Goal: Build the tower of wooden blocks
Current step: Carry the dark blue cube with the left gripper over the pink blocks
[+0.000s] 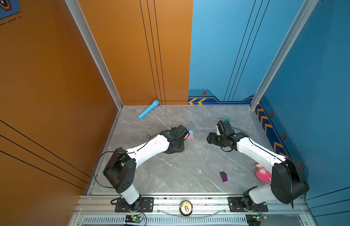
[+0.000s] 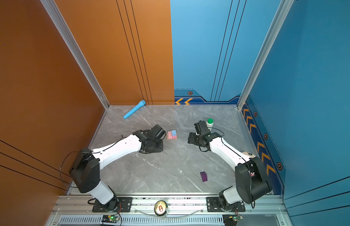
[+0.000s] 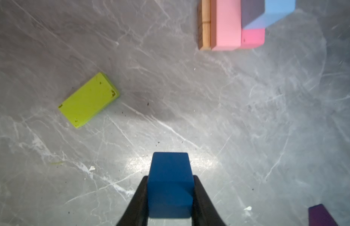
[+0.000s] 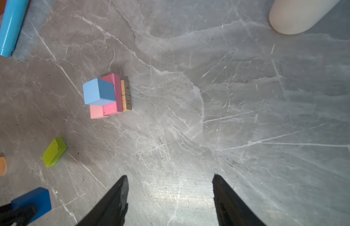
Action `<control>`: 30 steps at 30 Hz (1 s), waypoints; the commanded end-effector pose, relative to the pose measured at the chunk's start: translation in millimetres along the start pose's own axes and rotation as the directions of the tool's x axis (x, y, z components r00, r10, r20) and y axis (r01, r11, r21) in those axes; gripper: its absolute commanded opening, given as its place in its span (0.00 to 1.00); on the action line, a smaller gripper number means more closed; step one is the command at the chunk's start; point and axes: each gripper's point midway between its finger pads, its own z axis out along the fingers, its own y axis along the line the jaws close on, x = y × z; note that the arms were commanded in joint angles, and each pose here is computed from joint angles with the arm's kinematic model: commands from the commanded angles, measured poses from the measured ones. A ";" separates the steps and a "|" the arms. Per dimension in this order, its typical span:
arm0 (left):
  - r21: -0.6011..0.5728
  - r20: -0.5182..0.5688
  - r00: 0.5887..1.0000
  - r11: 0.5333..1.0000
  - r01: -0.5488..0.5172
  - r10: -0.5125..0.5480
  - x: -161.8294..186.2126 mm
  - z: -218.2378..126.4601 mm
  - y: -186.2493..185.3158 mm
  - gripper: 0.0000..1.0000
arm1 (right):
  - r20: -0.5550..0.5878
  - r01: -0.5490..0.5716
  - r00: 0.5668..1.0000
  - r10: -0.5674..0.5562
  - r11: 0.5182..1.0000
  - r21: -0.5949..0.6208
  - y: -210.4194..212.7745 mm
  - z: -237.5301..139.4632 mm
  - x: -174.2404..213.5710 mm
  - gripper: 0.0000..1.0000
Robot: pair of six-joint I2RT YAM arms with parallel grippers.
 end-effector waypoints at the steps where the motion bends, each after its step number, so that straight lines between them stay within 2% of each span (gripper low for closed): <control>1: -0.032 -0.022 1.000 0.999 0.014 -0.014 -16.0 6.9 2.6 0.00 | -0.023 -0.017 1.000 0.017 0.999 -0.028 3.3 6.0 0.7 0.70; 10: -0.033 -0.029 0.998 0.998 0.056 -0.057 -61.5 29.7 -21.7 0.00 | -0.072 -0.030 0.997 0.027 0.999 -0.038 3.1 14.0 1.5 0.69; 19: -0.011 -0.030 0.997 0.997 0.072 -0.072 -91.5 46.4 -41.6 0.00 | -0.116 -0.051 0.992 0.044 0.997 -0.051 3.6 21.1 -0.4 0.69; 30: -0.006 -0.056 0.997 0.999 0.046 -0.047 -100.7 57.9 -53.8 0.00 | -0.132 -0.057 0.990 0.050 0.997 -0.049 4.7 24.8 -3.4 0.69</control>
